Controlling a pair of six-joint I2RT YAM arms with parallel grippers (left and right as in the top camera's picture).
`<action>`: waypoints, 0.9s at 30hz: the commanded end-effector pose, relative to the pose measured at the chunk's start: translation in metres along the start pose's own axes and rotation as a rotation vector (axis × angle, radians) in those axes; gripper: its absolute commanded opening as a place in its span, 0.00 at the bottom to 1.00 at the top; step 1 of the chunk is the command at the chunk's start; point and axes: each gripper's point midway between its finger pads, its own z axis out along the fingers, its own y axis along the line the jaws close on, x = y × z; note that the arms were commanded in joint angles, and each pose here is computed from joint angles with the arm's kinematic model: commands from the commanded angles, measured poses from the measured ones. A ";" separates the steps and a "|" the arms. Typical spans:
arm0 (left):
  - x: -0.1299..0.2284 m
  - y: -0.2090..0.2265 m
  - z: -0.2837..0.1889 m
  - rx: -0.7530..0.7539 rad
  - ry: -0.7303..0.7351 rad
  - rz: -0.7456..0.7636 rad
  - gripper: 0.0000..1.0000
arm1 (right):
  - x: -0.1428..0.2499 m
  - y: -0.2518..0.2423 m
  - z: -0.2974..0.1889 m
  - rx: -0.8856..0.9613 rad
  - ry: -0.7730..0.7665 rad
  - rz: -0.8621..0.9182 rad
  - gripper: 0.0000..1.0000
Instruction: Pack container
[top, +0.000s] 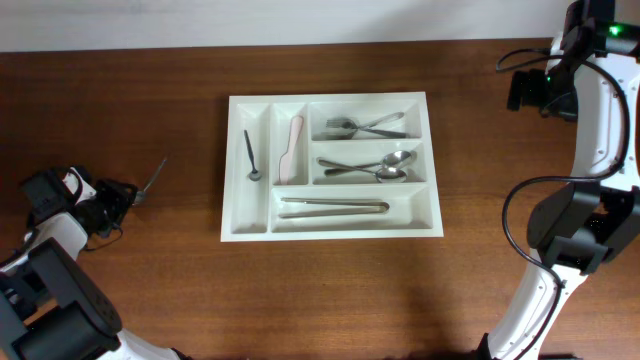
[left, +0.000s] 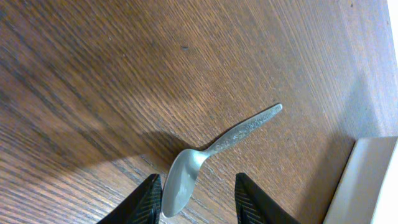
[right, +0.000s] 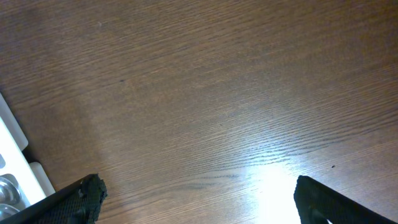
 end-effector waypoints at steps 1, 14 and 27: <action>0.006 0.004 0.004 -0.004 0.016 -0.022 0.39 | -0.003 0.001 -0.015 -0.004 -0.034 -0.005 0.99; 0.017 0.017 0.016 -0.029 0.056 -0.057 0.39 | -0.003 0.001 -0.015 -0.004 -0.034 -0.005 0.99; 0.015 0.016 0.016 -0.025 0.048 -0.052 0.06 | -0.003 0.001 -0.015 -0.004 -0.034 -0.005 0.99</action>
